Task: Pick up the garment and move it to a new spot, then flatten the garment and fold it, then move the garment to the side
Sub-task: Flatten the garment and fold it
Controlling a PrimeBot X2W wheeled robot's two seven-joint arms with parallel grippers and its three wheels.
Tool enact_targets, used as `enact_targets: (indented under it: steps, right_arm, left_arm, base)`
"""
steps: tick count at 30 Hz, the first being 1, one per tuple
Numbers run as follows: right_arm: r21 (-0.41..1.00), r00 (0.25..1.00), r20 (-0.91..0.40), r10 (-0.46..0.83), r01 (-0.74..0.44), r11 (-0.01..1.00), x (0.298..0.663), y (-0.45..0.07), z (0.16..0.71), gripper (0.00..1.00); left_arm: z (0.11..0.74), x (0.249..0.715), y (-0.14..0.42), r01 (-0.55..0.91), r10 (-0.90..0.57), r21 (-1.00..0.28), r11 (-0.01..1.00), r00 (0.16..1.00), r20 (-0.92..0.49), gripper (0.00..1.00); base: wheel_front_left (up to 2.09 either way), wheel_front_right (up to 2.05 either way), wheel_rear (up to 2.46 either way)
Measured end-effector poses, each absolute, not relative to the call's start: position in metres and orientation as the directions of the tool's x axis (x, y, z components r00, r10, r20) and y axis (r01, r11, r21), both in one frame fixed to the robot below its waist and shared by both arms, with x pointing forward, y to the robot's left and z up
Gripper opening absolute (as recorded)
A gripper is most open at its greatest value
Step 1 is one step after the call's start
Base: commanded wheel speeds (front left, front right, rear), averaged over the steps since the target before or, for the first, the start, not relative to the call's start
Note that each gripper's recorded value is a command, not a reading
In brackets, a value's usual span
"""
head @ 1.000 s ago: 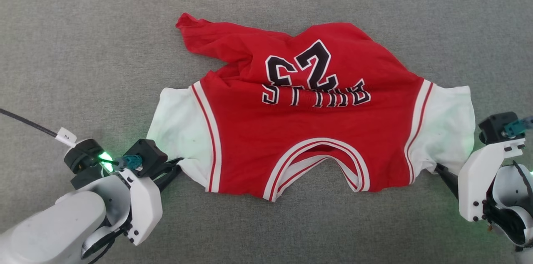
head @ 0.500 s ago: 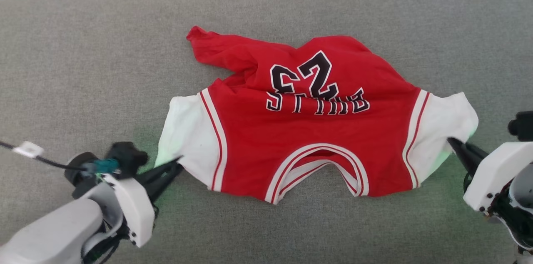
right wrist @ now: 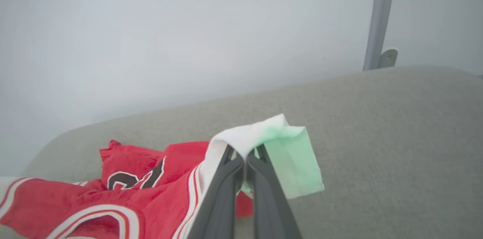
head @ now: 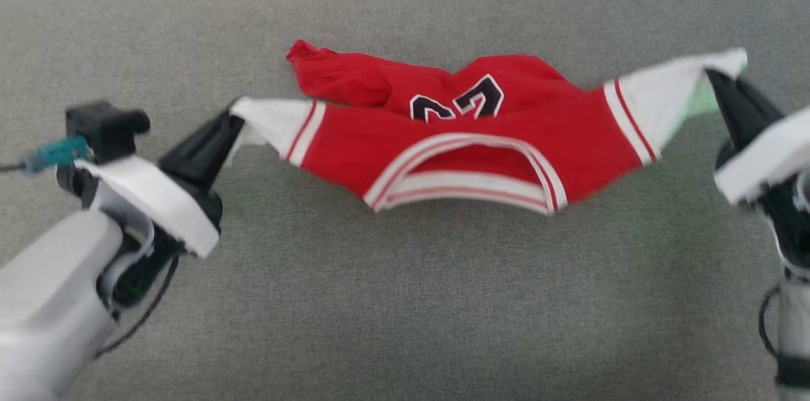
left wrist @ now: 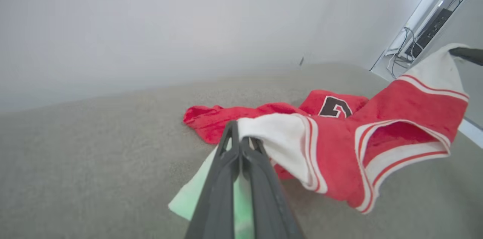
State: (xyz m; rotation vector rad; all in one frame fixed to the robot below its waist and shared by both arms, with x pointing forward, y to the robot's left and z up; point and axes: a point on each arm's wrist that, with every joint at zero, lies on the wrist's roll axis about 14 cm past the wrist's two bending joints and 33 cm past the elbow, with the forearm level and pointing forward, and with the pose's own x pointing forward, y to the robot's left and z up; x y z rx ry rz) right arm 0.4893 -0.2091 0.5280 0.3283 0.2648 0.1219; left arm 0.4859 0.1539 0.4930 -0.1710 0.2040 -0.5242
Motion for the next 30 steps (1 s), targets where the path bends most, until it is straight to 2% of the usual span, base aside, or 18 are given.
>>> enact_targets:
  steps: [6,13,16,20,23,26,30]
  right_arm:
    - [0.37,0.97,-0.138,0.2,-0.137,0.919,0.549,-0.19,0.566,0.0]
    - [0.408,0.978,0.085,0.188,-0.207,0.889,0.627,-0.171,0.64,0.0]
    - [0.395,0.971,0.182,0.157,-0.218,0.892,0.65,-0.171,0.675,0.0]
    - [0.379,0.935,0.341,0.099,-0.233,0.896,0.661,-0.174,0.73,0.0]
    - [0.375,0.909,0.411,0.067,-0.236,0.897,0.66,-0.178,0.756,0.0]
    - [0.384,0.924,0.377,0.058,-0.213,0.898,0.662,-0.181,0.747,0.0]
    - [0.368,0.948,0.306,0.082,-0.197,0.909,0.664,-0.177,0.719,0.0]
  left_arm:
    - [0.529,0.541,0.153,0.432,-0.462,-0.279,0.858,0.886,-0.048,0.0]
    - [0.602,0.628,0.18,0.327,-0.31,-0.351,0.877,0.945,0.107,0.0]
    - [0.638,0.654,0.185,0.322,-0.276,-0.34,0.884,0.945,0.178,0.0]
    - [0.702,0.668,0.195,0.33,-0.208,-0.357,0.874,0.918,0.337,0.0]
    - [0.734,0.665,0.196,0.355,-0.185,-0.388,0.851,0.892,0.412,0.0]
    - [0.736,0.658,0.191,0.379,-0.201,-0.407,0.831,0.888,0.415,0.0]
    - [0.687,0.649,0.187,0.361,-0.245,-0.435,0.825,0.922,0.3,0.0]
  base:
    - [0.0,0.0,0.0]
    - [0.0,0.0,0.0]
    - [0.0,0.0,0.0]
    - [0.0,0.0,0.0]
    - [0.0,0.0,0.0]
    - [0.0,0.0,0.0]
    - [0.0,0.0,0.0]
